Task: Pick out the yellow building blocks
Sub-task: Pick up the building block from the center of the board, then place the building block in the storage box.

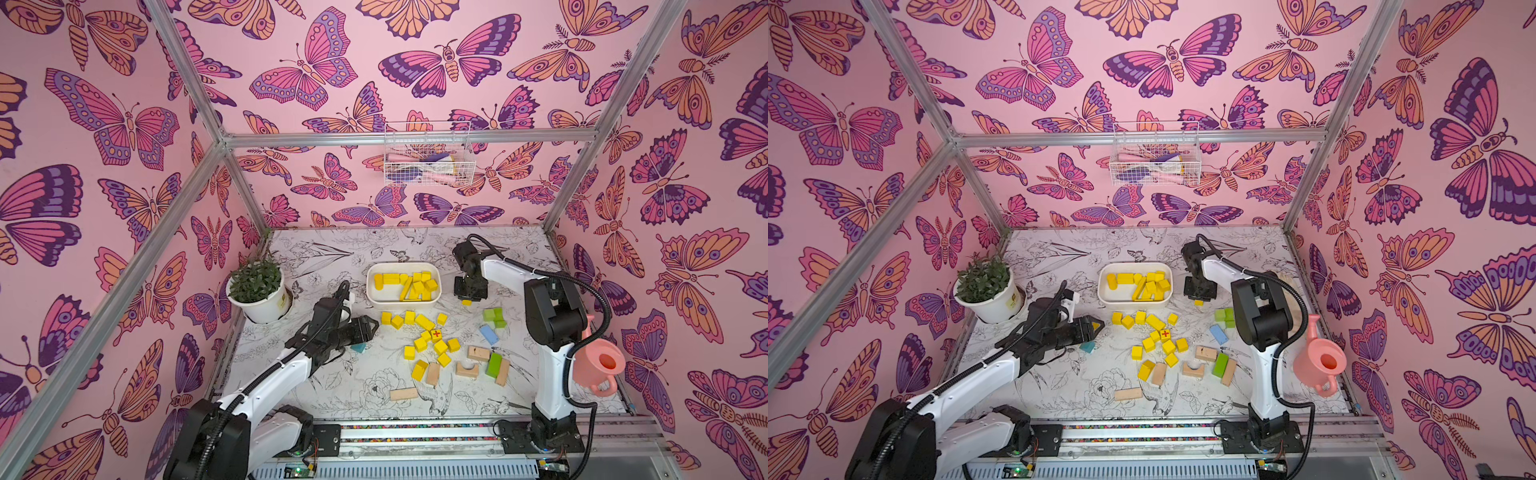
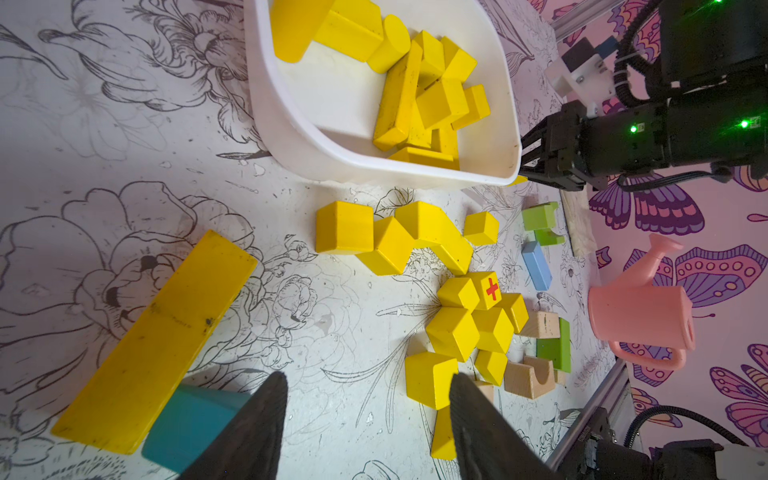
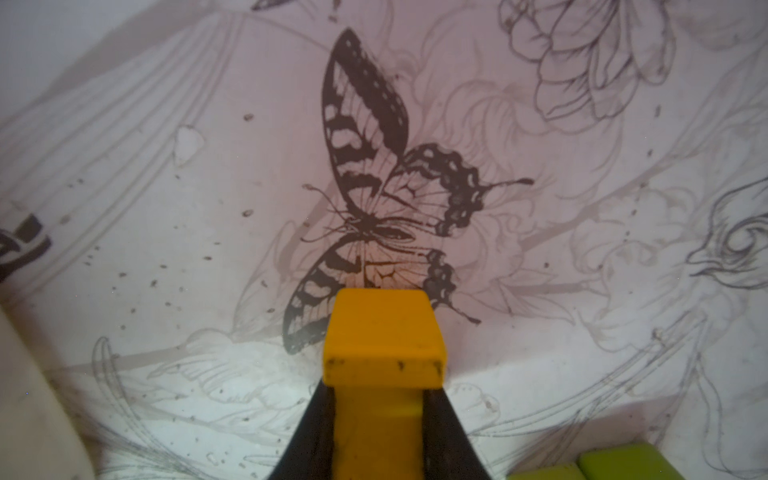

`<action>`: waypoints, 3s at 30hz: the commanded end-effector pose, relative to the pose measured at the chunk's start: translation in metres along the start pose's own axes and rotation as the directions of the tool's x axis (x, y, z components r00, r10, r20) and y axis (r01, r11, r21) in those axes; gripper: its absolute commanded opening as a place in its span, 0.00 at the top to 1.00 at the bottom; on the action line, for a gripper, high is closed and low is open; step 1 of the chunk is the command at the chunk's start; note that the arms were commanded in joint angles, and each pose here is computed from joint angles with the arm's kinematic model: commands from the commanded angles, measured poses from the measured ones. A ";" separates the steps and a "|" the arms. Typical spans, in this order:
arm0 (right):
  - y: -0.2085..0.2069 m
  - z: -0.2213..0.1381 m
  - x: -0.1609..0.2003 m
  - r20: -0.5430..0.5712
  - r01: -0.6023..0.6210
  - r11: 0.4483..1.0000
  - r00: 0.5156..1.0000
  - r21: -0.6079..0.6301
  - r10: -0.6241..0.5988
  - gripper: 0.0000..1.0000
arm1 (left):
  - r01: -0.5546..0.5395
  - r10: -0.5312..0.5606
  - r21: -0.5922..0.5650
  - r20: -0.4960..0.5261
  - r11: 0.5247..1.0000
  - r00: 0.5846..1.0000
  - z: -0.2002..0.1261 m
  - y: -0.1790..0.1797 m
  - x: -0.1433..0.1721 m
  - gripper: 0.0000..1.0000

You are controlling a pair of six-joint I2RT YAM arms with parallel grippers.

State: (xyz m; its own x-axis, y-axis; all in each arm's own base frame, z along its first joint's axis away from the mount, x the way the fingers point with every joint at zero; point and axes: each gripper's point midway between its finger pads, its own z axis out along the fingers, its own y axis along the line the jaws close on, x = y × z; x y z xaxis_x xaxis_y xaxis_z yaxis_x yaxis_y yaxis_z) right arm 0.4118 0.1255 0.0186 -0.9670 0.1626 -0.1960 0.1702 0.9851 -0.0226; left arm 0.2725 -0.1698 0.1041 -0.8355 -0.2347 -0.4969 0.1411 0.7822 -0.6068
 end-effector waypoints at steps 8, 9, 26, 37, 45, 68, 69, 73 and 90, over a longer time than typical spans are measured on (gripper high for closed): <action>-0.006 -0.015 0.005 0.001 -0.005 1.000 1.000 0.011 0.005 0.89 | 0.008 -0.008 0.013 0.003 1.000 1.000 -0.002 0.000 0.000 0.37; -0.005 -0.021 0.003 0.011 -0.006 1.000 1.000 0.004 0.006 0.89 | 0.010 -0.010 0.012 0.002 1.000 1.000 -0.002 0.000 0.000 0.37; 0.067 -0.106 -0.003 0.154 0.119 0.978 0.984 -0.173 -0.093 0.89 | 0.008 -0.008 0.016 0.009 1.000 1.000 -0.004 -0.001 0.001 0.37; 0.157 -0.121 0.010 0.203 0.273 0.920 0.954 -0.283 -0.221 0.89 | 0.008 -0.008 0.020 0.019 1.000 1.000 -0.007 0.000 0.001 0.37; 0.189 -0.105 0.022 0.174 0.302 0.900 0.950 -0.314 -0.258 0.89 | 0.016 -0.017 0.024 0.024 1.000 1.000 -0.008 0.002 0.000 0.37; 0.226 -0.064 0.030 0.106 0.280 0.898 0.960 -0.340 -0.260 0.87 | 0.027 -0.028 0.044 0.030 0.999 0.999 -0.010 0.002 -0.001 0.37; 0.225 -0.064 0.030 0.105 0.279 0.898 0.960 -0.340 -0.258 0.86 | 0.026 -0.028 0.044 0.028 0.999 0.999 -0.009 0.002 -0.001 0.37; 0.226 -0.063 0.030 0.103 0.280 0.897 0.960 -0.341 -0.261 0.79 | 0.030 -0.031 0.044 0.028 0.999 0.999 -0.009 0.003 -0.001 0.37; 0.222 -0.077 0.031 0.131 0.311 0.886 0.950 -0.345 -0.283 0.56 | 0.037 -0.038 0.042 0.027 0.998 0.999 -0.009 0.004 -0.001 0.37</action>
State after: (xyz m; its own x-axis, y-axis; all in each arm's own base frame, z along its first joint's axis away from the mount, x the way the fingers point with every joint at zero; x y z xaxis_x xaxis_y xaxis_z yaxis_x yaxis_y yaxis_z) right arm 0.4076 0.3512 0.0637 -0.9534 -0.1152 -0.2790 -0.1872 0.9507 0.2471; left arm 0.2692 -0.1616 0.1069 -0.8311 -0.2748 -0.4836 0.1230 0.7571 -0.6416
